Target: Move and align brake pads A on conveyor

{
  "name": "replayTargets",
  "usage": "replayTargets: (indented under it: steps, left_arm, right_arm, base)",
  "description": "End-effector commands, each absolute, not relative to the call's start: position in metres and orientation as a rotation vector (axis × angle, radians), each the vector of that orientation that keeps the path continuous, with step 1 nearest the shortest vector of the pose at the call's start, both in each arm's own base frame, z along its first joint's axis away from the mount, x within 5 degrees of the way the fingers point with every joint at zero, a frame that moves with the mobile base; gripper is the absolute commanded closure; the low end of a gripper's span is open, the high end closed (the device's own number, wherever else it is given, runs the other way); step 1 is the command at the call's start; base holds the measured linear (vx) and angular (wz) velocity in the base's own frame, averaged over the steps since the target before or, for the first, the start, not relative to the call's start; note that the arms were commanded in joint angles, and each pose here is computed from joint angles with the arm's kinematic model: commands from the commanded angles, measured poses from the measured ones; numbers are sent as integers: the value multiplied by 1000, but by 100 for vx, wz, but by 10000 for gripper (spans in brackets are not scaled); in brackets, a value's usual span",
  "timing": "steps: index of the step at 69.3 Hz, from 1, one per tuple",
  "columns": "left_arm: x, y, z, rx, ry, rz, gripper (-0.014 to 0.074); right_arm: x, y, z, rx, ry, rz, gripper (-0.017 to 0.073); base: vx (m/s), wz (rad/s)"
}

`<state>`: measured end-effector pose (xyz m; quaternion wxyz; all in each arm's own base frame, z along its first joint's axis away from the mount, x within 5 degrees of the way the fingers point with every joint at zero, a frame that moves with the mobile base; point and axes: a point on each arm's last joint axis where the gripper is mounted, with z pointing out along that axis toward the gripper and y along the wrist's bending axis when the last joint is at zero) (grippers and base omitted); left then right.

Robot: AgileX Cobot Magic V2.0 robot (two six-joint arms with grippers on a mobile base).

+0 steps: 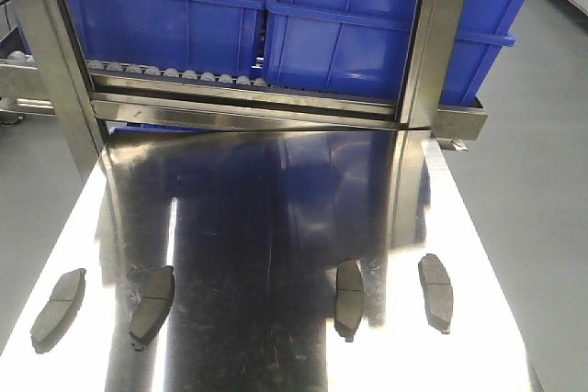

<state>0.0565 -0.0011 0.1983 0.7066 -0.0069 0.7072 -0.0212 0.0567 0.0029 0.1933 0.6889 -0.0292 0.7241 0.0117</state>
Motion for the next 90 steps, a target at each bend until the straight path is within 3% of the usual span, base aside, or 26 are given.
replayTargets:
  steps: [1,90]
  left_arm:
    - [56,-1,200,-19,1500,-52,599]
    - [56,-1,204,-18,1459,-52,599]
  right_arm:
    - [56,3,197,-72,1546,25,571]
    - [56,3,197,-72,1545,25,571]
  base:
    - [0,0]
    - [0,0]
